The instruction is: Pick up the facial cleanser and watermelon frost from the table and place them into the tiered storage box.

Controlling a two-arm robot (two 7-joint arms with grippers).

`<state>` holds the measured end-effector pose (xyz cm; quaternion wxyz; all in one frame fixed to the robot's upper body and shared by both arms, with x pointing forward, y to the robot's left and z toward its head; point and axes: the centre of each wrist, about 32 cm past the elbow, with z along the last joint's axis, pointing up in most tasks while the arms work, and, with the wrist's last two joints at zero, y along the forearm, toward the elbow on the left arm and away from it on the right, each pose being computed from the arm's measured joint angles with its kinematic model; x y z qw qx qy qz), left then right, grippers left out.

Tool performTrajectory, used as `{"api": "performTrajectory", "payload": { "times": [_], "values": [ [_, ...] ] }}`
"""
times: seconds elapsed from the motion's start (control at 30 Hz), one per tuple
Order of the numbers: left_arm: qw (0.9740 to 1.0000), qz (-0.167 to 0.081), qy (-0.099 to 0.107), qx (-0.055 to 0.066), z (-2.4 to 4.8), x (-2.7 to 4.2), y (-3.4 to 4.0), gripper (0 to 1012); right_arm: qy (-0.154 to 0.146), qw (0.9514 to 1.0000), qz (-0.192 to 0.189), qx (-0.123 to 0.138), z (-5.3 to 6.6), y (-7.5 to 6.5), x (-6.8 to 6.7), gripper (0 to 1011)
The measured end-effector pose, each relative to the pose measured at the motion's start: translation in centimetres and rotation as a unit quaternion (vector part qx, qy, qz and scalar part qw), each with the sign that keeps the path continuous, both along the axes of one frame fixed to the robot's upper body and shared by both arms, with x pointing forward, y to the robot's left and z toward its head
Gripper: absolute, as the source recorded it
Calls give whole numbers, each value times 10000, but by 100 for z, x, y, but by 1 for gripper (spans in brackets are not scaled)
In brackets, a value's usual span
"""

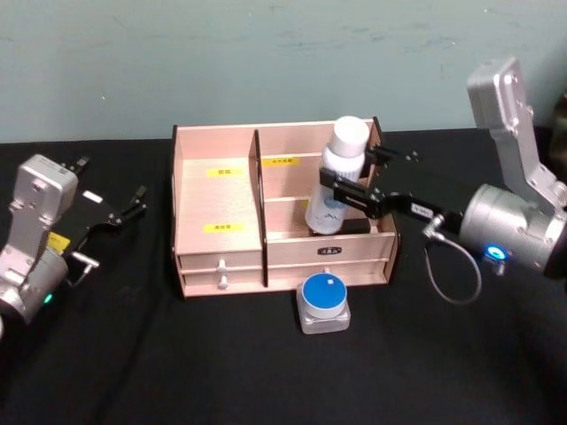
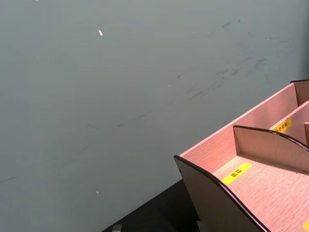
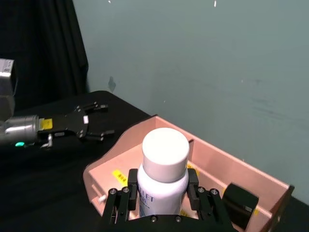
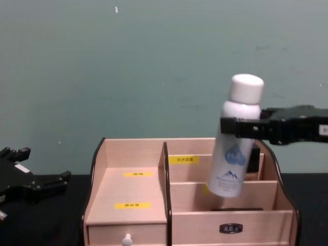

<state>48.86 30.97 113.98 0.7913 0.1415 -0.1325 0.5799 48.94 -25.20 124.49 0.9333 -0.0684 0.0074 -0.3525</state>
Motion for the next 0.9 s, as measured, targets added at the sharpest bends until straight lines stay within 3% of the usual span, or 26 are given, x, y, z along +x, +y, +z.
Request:
{"api": "performTrajectory", "payload": {
  "times": [0.4,0.9],
  "values": [
    [10000,0,0,0,0,0,0,1001,-45,10000,-75,34,63,144,346,601],
    [10000,0,0,0,0,0,0,1001,-3,9999,-135,-23,6,290,629,600]
  ]
}}
